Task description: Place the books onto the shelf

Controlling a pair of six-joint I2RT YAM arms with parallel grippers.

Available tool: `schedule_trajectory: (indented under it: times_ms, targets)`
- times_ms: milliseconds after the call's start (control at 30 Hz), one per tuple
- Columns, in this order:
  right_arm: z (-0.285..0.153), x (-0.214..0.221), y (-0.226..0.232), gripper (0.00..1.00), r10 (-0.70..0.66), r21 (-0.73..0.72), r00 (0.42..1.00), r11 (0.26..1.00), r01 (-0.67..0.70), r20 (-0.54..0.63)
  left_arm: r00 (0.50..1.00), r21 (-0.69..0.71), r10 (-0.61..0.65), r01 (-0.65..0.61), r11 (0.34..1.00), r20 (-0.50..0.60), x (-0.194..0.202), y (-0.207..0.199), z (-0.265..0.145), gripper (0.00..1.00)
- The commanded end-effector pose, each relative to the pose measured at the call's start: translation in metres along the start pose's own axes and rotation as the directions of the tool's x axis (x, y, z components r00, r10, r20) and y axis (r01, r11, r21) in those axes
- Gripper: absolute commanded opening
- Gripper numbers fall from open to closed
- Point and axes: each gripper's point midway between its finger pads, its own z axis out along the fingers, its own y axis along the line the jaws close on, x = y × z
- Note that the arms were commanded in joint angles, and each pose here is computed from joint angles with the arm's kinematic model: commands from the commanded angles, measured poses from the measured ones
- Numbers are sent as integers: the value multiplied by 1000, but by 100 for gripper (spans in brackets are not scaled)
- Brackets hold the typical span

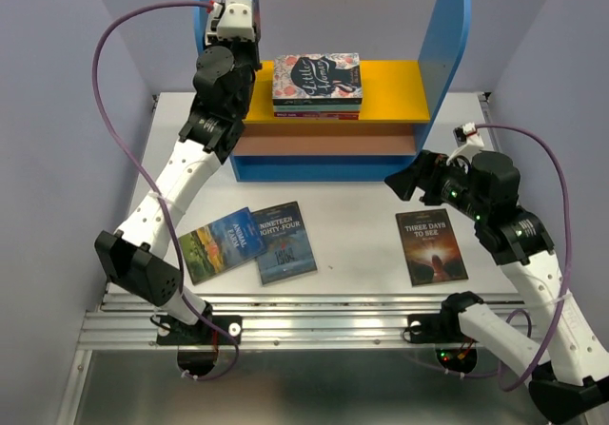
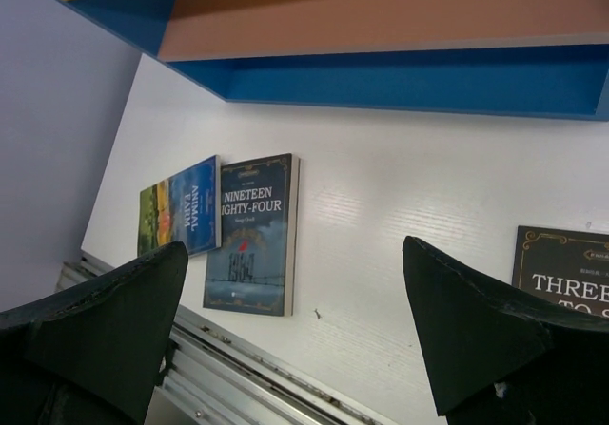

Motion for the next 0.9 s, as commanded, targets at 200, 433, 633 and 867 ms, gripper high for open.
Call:
schedule_trajectory:
  times_ms: [200,433,633,867]
  targets:
    - [-2,-14,2,100,-56,16,998,998,55,30,968,-54,-163,176,983,191,-29,31,-13,0]
    - [7,-11,-1,100,-46,23,999,999,46,6,974,-89,-176,190,978,146,1,43,-18,0]
    - [7,-6,-2,100,-36,15,999,999,36,1,974,-120,-185,201,972,132,11,51,-28,0]
    - [5,-6,-1,100,-34,10,999,999,33,7,968,-122,-221,235,964,118,18,50,-32,1]
